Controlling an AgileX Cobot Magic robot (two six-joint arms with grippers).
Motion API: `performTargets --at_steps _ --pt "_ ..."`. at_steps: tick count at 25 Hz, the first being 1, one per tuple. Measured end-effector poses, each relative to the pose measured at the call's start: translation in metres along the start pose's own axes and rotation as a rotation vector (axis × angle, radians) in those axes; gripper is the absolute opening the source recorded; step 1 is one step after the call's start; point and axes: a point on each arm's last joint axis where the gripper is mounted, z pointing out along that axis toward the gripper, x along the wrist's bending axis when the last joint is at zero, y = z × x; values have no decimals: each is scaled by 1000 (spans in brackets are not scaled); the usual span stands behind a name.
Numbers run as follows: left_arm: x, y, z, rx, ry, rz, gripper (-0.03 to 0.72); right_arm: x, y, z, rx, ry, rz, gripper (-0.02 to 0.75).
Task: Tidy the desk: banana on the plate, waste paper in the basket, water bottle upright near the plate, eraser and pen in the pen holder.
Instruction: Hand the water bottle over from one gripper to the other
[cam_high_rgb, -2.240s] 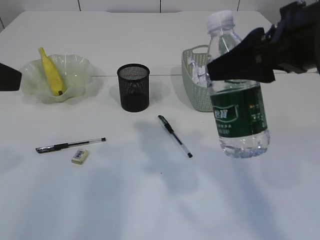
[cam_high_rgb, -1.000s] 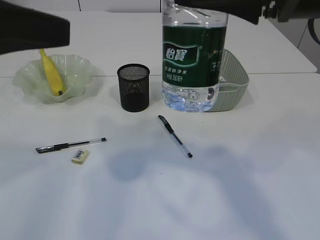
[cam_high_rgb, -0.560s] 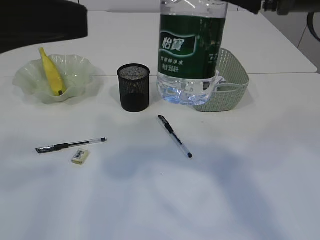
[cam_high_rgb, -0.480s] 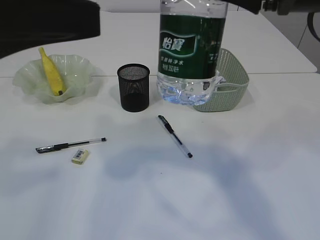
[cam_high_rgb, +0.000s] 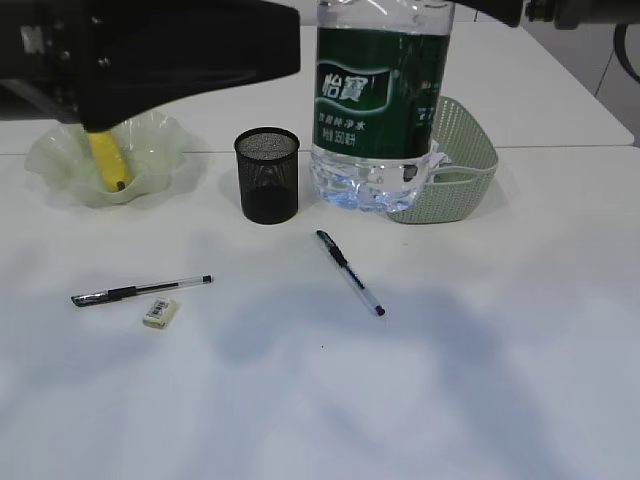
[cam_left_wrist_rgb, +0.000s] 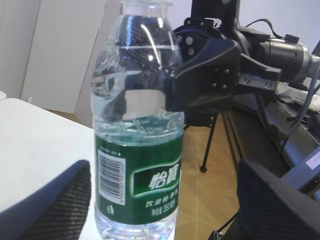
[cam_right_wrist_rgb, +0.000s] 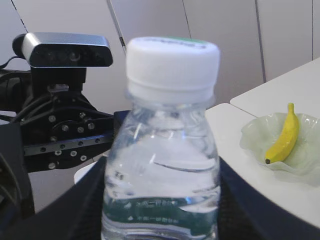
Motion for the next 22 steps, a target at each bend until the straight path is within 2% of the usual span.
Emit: performTargets --at_steps 7,16,22 --pt "15 -10 8 21 -7 -15 681 0 0 0 0 1 -2 396" --pt "15 -11 10 24 -35 45 687 0 0 0 0 1 -2 396" --pt "15 -11 10 23 -40 51 687 0 0 0 0 2 -4 396"
